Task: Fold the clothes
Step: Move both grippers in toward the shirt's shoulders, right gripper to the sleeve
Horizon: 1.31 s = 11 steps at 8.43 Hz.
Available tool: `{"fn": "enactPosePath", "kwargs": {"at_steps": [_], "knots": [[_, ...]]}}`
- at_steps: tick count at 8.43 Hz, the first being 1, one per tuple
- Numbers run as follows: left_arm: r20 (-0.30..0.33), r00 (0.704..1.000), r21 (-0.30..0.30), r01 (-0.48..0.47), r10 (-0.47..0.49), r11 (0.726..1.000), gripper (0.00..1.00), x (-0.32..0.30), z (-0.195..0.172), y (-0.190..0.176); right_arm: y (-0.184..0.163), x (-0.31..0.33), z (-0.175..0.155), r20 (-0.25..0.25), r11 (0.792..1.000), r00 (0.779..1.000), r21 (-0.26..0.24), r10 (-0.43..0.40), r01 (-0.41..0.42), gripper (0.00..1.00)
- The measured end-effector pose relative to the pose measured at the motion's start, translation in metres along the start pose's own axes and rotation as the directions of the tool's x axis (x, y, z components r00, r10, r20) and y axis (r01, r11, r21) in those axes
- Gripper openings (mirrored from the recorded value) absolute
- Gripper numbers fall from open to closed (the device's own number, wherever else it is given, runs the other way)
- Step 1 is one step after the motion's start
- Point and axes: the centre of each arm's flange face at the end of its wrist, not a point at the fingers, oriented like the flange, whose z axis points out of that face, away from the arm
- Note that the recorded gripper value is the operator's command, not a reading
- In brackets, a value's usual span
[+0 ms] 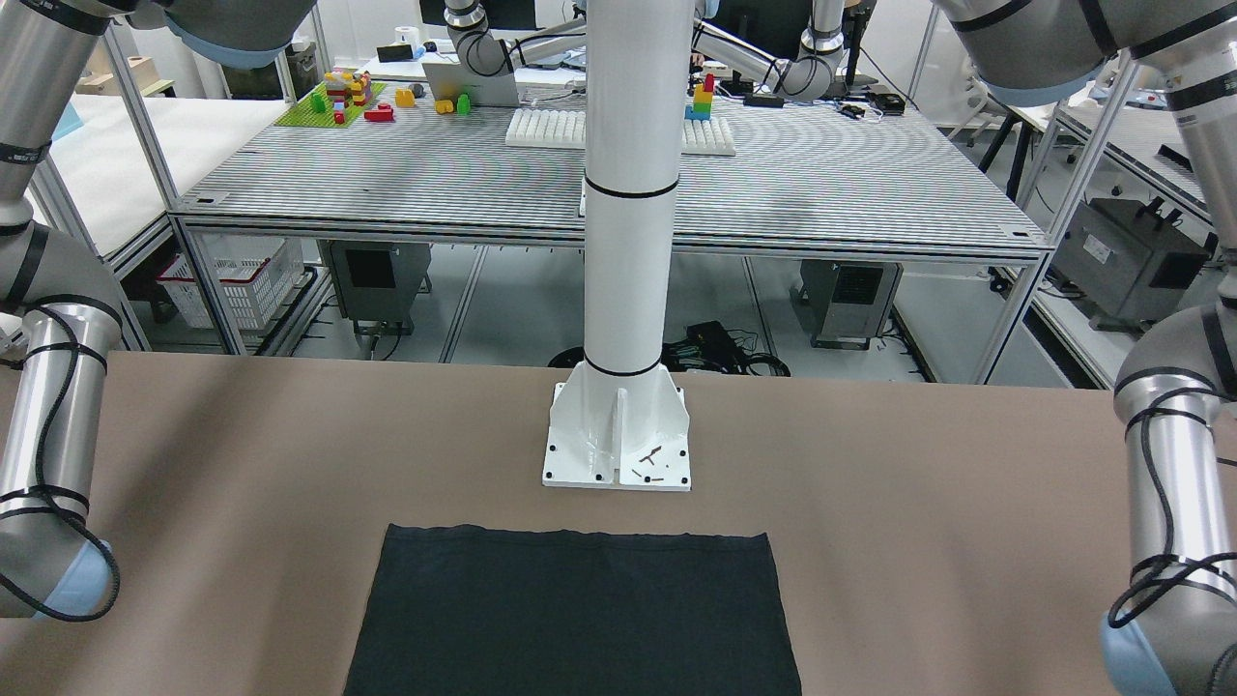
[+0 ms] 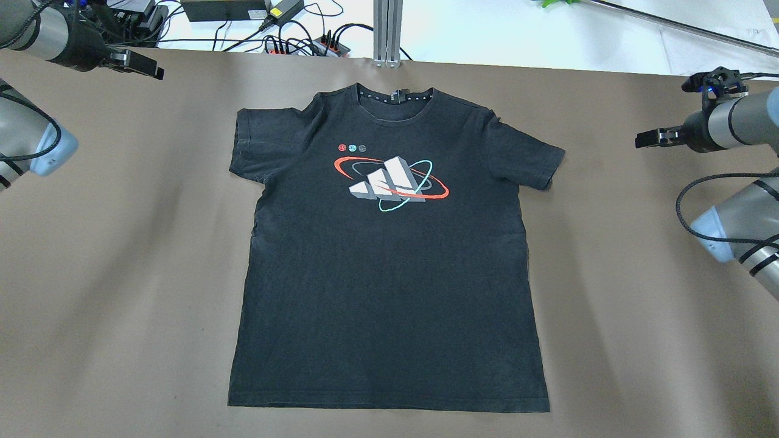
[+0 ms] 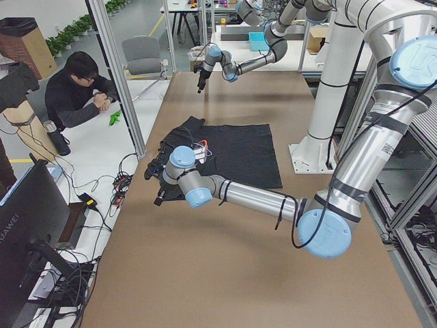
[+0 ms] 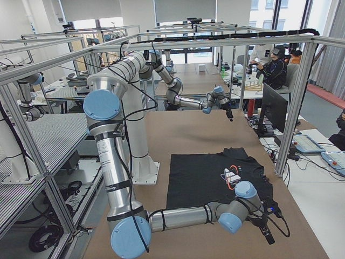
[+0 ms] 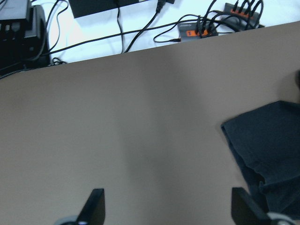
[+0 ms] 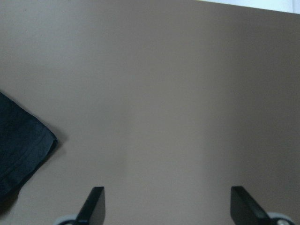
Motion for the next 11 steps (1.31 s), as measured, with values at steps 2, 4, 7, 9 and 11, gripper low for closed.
{"fn": "enactPosePath", "kwargs": {"at_steps": [2,4,7,9,11], "knots": [[-0.013,1.000,0.021,0.014,-0.013,1.000,0.95,0.039,0.022,-0.010,0.012,-0.036,0.027,-0.006,0.999,1.000,0.031,0.025,-0.025,0.94],[-0.010,1.000,0.042,0.017,-0.017,0.999,0.95,0.077,0.042,-0.012,0.017,-0.083,0.053,-0.018,0.996,0.998,0.062,0.063,-0.062,0.94],[-0.012,1.000,0.056,0.017,-0.016,0.998,0.95,0.103,0.053,-0.020,0.012,-0.125,0.075,-0.029,0.993,0.996,0.090,0.086,-0.083,0.94],[-0.012,1.000,0.062,0.015,-0.015,0.998,0.95,0.108,0.053,-0.025,0.001,-0.137,0.089,-0.031,0.992,0.995,0.089,0.092,-0.089,0.94],[-0.010,1.000,0.062,0.016,-0.015,0.998,0.95,0.109,0.055,-0.026,-0.003,-0.148,0.099,-0.022,0.991,0.994,0.086,0.103,-0.100,0.94]]}}
